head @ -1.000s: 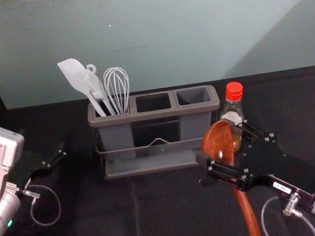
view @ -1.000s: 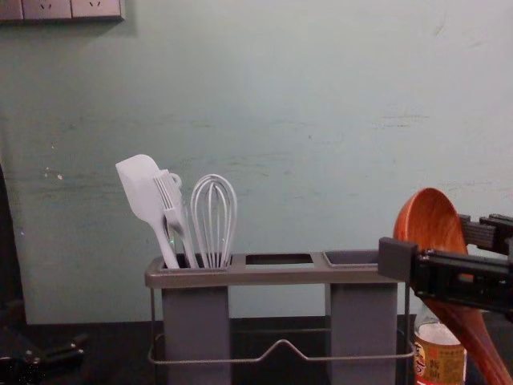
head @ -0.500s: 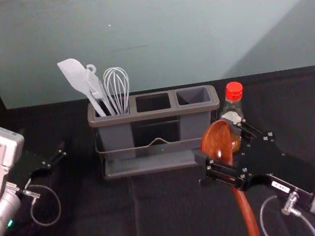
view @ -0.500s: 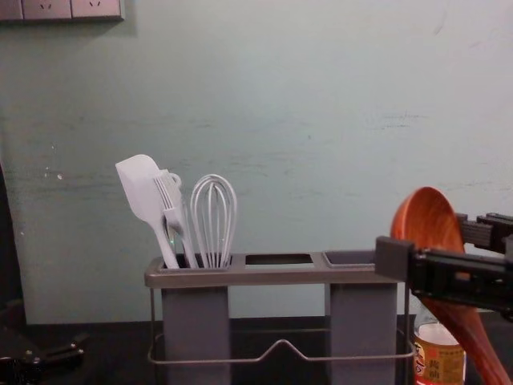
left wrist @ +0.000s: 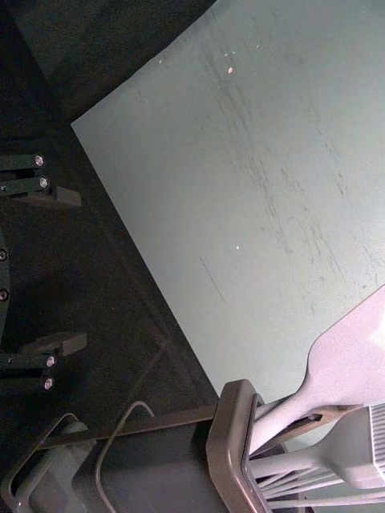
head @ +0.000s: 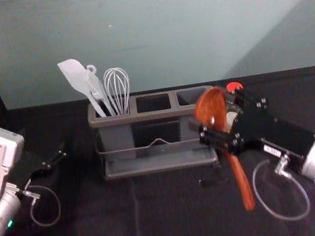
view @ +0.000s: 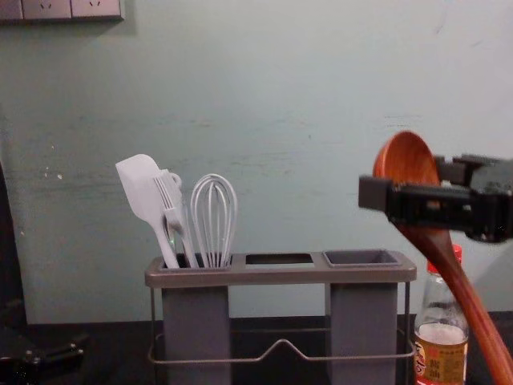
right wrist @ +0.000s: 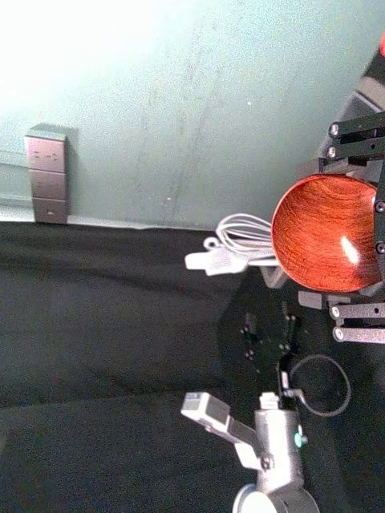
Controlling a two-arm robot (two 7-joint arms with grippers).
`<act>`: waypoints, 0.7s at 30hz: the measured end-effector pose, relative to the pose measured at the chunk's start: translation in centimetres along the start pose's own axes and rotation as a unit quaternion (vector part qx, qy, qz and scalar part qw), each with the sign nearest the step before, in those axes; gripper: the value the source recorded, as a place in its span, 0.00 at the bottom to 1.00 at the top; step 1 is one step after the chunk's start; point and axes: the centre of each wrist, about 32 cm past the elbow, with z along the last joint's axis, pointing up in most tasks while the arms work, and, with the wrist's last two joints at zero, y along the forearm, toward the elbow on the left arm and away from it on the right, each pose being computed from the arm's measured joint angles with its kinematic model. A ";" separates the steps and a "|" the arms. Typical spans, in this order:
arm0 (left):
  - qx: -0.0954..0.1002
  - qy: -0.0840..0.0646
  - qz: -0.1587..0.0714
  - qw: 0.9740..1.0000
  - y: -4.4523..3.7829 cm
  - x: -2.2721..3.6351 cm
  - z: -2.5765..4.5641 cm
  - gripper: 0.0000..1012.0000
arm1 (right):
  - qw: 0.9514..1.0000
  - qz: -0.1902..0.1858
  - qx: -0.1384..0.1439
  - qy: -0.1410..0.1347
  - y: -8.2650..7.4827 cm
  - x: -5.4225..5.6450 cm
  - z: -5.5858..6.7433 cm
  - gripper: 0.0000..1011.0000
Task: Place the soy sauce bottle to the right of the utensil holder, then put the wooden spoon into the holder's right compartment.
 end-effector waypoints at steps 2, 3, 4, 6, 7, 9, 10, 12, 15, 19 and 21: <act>0.000 0.000 0.000 1.000 0.00 0.00 0.00 1.00 | 1.000 0.000 0.003 -0.006 0.3 0.3 0.3 0.83; 0.000 0.000 0.000 1.000 0.00 0.00 0.00 1.00 | 1.000 -0.001 0.005 -0.009 0.5 0.4 0.5 0.83; 0.000 0.000 0.000 1.000 0.00 0.00 0.00 1.00 | 1.000 -0.001 0.008 -0.014 0.7 0.7 0.8 0.83; 0.000 0.000 0.000 1.000 0.00 0.00 0.00 1.00 | 1.000 -0.003 0.014 -0.021 1.2 1.1 1.2 0.83; 0.000 0.000 0.000 1.000 0.00 0.00 0.00 1.00 | 1.000 -0.004 0.017 -0.024 1.3 1.2 1.4 0.83; 0.000 0.000 0.000 1.000 0.00 0.00 0.00 1.00 | 0.999 -0.005 0.023 -0.027 1.5 1.3 1.5 0.83; 0.000 0.000 0.000 1.000 0.00 0.00 0.00 1.00 | 0.999 -0.006 0.029 -0.029 1.8 1.5 1.6 0.83; 0.000 0.000 0.000 1.000 0.00 0.00 0.00 1.00 | 0.999 -0.007 0.036 -0.032 2.0 1.7 1.8 0.83; 0.000 0.000 0.000 1.000 0.00 0.00 0.00 1.00 | 0.998 -0.011 0.049 -0.038 2.5 2.0 1.9 0.83; 0.000 0.000 0.000 1.000 0.00 0.00 0.00 1.00 | 0.997 -0.018 0.062 -0.046 3.1 2.4 2.1 0.83; 0.000 0.000 0.000 1.000 0.00 0.00 0.00 1.00 | 0.996 -0.021 0.068 -0.050 3.5 2.7 2.2 0.83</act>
